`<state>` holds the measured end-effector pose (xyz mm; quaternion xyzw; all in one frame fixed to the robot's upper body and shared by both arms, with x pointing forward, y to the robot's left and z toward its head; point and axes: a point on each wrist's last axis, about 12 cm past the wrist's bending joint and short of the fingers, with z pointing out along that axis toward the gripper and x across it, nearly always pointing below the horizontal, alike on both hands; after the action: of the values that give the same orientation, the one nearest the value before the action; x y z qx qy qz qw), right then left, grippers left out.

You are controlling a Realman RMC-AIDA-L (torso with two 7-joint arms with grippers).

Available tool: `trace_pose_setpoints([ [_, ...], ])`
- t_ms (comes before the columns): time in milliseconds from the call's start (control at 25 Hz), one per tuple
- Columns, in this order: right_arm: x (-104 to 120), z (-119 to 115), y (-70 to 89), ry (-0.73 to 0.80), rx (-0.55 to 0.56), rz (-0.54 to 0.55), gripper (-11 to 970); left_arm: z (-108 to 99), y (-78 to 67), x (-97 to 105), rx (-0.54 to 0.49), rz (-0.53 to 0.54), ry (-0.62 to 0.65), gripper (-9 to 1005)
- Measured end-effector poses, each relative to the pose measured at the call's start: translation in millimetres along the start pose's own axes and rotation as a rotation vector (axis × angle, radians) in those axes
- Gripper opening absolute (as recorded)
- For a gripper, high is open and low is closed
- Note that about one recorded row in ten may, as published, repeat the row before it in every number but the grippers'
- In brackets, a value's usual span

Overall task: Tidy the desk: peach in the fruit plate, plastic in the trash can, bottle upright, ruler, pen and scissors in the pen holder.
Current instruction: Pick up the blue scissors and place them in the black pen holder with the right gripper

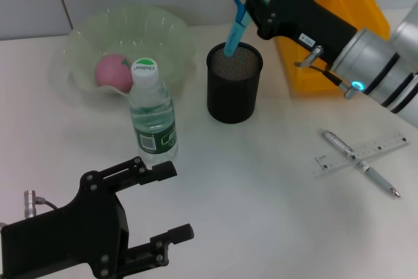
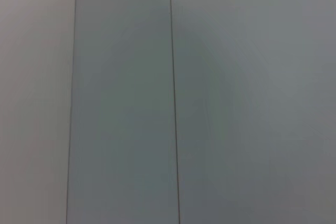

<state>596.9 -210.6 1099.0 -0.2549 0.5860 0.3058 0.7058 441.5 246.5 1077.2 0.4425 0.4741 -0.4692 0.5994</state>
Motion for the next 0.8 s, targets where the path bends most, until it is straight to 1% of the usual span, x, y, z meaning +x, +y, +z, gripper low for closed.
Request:
trace_pose_setpoints([
  [360,12.5,7.6,4.8,0.077,0.02,-0.024,80,0.0,-0.6,0.7,0.002,-0.011,0.003,694],
  [800,20.4,-3.9,4.6,0.102,0.055,-0.005,180,0.4,-0.9,1.3,0.01,-0.017,0.01,694],
])
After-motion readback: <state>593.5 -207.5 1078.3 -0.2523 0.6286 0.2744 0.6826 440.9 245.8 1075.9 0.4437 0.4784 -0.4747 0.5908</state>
